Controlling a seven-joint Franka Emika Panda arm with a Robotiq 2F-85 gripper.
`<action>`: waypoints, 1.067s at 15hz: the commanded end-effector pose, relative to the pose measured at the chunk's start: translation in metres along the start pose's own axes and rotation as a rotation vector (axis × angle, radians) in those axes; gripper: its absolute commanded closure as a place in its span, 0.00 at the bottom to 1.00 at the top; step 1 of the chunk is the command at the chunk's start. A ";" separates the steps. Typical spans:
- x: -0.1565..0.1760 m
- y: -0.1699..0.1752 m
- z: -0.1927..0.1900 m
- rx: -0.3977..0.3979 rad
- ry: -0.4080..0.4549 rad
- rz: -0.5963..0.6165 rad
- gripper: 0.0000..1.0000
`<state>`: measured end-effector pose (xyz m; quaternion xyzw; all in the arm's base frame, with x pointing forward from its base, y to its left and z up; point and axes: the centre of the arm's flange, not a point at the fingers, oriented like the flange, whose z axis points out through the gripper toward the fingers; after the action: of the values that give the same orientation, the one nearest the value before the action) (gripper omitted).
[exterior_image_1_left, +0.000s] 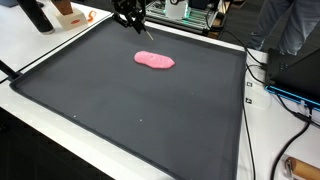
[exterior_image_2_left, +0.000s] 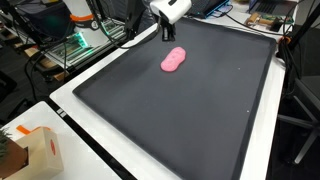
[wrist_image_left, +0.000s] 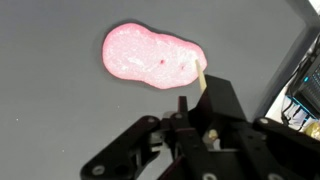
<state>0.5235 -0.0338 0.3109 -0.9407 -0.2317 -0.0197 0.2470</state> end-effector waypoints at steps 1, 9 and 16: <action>-0.005 -0.034 0.003 -0.084 -0.042 -0.020 0.94; 0.007 -0.087 0.007 -0.225 -0.076 -0.102 0.94; 0.013 -0.115 0.010 -0.364 -0.084 -0.158 0.94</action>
<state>0.4986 0.0567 0.3533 -0.9472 -0.3046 -0.0364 0.0936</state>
